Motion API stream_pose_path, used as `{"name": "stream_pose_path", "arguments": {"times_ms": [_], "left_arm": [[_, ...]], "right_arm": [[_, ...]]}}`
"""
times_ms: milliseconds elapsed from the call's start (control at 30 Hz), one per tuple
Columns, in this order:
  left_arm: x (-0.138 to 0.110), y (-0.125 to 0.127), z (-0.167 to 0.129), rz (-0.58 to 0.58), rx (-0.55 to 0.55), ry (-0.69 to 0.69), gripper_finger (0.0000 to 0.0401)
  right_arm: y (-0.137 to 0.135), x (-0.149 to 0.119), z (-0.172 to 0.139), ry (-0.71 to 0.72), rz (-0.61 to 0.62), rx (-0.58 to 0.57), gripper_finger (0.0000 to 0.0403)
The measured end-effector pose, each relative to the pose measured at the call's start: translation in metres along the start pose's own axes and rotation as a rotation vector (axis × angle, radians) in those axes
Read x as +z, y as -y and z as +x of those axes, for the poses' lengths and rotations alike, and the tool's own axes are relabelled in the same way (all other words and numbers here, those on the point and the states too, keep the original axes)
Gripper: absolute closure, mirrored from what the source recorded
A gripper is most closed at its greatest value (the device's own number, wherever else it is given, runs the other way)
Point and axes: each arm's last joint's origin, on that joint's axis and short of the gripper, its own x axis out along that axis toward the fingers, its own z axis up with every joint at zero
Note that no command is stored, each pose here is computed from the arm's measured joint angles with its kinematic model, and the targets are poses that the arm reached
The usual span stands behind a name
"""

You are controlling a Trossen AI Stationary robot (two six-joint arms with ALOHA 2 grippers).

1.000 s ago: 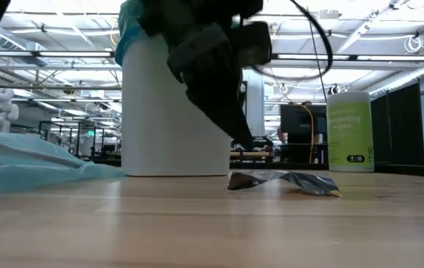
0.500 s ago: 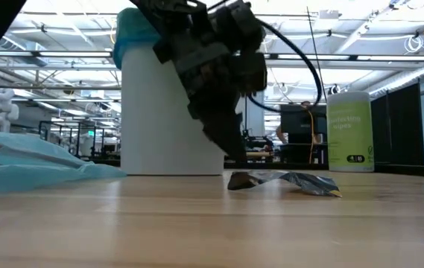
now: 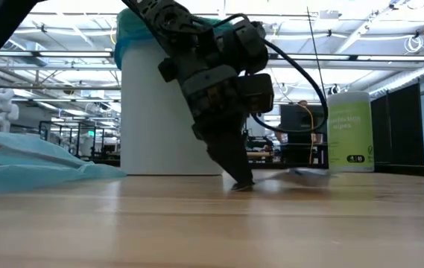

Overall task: Place trash/remove bag and relplace
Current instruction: Put the brown paper into the blue trash bag inside the white trash bin

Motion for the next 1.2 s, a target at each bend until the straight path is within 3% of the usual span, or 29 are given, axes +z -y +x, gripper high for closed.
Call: {"name": "stream_pose_path", "arguments": {"times_ms": [133,333,533,733,900,1200], "left_arm": [[-0.001,0.004,0.007,-0.009,0.062,-0.005,0.0283],[0.001,0.017,0.007,0.002,0.152,-0.001,0.0390],[0.011,0.050,0.000,0.068,0.209,0.035,0.0399],[0.039,0.093,-0.016,0.162,0.210,0.125,0.0400],[0.055,0.130,-0.048,0.263,0.283,0.171,0.0400],[0.052,0.166,-0.147,0.273,0.674,0.232,0.0401]], "right_arm": [[-0.004,-0.001,-0.002,0.003,-0.010,0.018,0.0403],[-0.007,-0.002,-0.004,0.006,-0.020,0.031,0.0403],[-0.007,-0.002,-0.004,0.005,-0.021,0.030,0.0403],[-0.007,-0.003,-0.004,0.001,-0.027,0.028,0.0403],[-0.007,-0.004,-0.004,-0.009,-0.034,0.025,0.0403],[-0.005,-0.009,-0.004,-0.054,-0.044,0.005,0.0403]]}}
